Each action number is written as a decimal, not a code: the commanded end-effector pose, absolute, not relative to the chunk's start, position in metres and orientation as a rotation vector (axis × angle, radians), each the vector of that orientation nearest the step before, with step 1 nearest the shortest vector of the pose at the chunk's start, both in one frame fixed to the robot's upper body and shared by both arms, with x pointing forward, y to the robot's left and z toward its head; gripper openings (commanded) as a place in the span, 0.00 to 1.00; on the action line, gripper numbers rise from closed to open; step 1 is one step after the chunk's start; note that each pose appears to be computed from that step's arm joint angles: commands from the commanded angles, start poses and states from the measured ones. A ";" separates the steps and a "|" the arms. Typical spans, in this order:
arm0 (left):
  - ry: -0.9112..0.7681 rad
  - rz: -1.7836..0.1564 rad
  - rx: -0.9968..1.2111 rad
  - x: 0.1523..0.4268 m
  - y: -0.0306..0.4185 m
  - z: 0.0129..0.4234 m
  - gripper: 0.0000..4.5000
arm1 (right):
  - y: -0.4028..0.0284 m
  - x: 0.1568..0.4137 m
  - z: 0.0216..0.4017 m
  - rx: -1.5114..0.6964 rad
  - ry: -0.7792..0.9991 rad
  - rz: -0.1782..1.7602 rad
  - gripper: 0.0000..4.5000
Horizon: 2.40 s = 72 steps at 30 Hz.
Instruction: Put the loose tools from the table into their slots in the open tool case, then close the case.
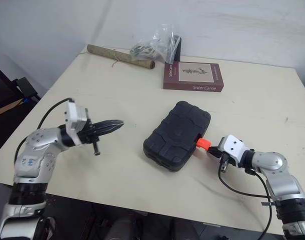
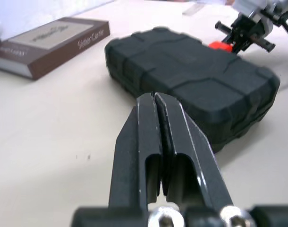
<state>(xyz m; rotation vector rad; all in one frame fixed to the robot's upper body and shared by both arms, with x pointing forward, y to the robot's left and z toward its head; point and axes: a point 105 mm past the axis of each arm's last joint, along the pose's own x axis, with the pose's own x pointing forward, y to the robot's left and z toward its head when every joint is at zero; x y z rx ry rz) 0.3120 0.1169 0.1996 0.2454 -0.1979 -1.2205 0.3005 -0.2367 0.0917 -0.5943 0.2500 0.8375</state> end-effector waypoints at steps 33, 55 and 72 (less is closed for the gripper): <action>0.119 -1.420 0.478 0.351 -0.012 0.117 0.01 | -0.190 0.303 0.136 -0.570 0.200 0.814 0.00; 0.163 -1.448 0.459 0.343 -0.011 0.113 0.01 | -0.212 0.295 0.130 -0.517 0.365 0.762 0.00; 0.163 -1.358 0.452 0.353 -0.009 0.110 0.01 | -0.164 0.318 0.079 -0.280 0.307 0.816 0.00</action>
